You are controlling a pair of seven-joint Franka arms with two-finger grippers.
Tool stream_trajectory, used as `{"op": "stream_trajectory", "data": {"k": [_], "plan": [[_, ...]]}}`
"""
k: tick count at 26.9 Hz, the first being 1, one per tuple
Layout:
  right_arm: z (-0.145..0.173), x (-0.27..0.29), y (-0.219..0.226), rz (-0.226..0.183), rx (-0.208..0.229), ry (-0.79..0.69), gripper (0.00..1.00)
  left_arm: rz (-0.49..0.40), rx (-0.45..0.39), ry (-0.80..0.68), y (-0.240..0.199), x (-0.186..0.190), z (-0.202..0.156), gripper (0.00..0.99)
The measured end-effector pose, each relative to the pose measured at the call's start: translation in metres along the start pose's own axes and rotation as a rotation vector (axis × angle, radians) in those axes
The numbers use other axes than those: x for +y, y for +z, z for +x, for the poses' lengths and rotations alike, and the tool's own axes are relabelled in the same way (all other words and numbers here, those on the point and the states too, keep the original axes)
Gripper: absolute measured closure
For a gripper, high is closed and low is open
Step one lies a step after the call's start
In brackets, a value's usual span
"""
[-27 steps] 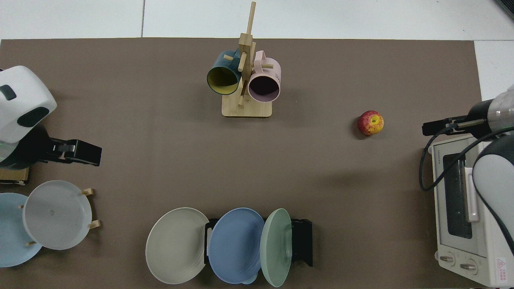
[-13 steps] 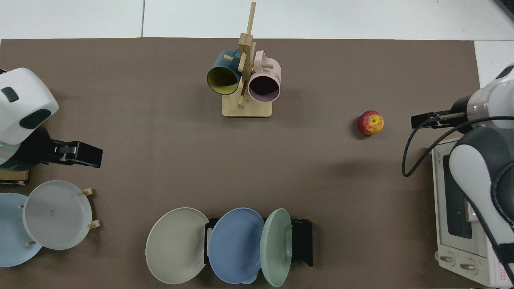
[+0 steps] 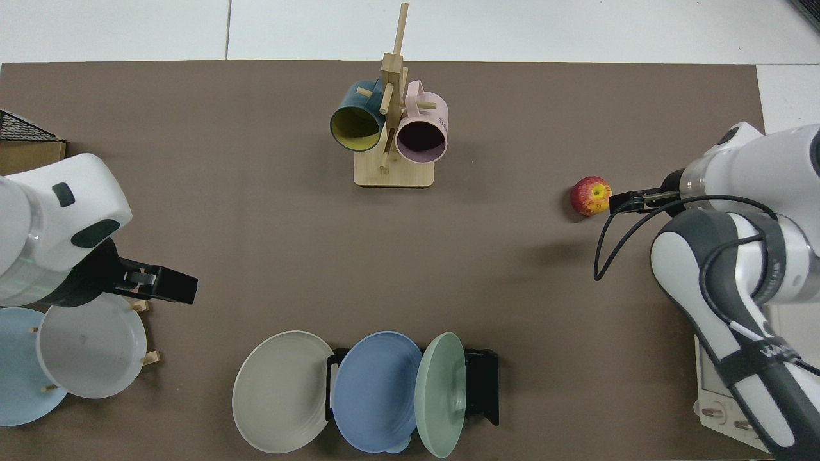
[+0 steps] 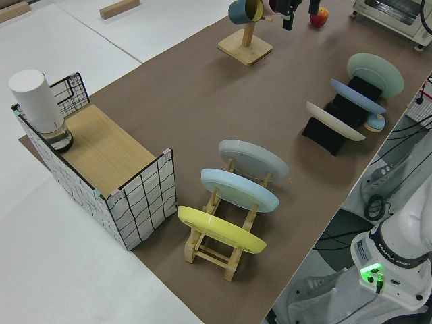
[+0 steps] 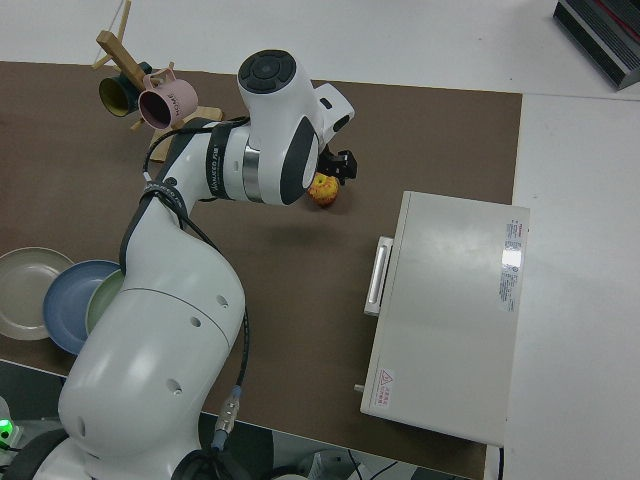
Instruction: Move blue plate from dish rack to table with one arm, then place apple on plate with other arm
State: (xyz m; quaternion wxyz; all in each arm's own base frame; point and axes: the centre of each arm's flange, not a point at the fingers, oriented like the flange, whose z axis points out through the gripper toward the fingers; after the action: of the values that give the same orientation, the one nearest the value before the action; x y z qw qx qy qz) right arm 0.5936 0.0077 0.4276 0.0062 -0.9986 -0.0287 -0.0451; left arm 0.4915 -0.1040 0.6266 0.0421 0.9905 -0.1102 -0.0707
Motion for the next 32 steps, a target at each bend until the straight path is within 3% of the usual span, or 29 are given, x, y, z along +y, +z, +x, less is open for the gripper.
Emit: {"op": "stream_trajectory", "data": {"k": [9, 15, 18, 24, 32], "plan": [[0.002, -0.001, 0.026, -0.007, -0.015, -0.053, 0.0, -0.101, -0.062, 0.086, 0.059, 0.038, -0.011, 0.0], [0.015, -0.024, 0.054, 0.013, 0.044, -0.066, 0.0, -0.149, -0.039, 0.108, 0.109, 0.075, -0.022, 0.0], [0.02, -0.043, 0.083, 0.006, 0.049, -0.09, 0.0, -0.174, -0.041, 0.12, 0.129, 0.095, -0.033, 0.0], [0.024, -0.031, 0.106, -0.013, 0.033, -0.144, 0.0, -0.19, -0.029, 0.15, 0.174, 0.135, -0.045, 0.0], [0.028, -0.013, 0.102, -0.016, 0.04, -0.165, 0.0, -0.176, -0.02, 0.147, 0.241, 0.164, -0.059, 0.0]]}}
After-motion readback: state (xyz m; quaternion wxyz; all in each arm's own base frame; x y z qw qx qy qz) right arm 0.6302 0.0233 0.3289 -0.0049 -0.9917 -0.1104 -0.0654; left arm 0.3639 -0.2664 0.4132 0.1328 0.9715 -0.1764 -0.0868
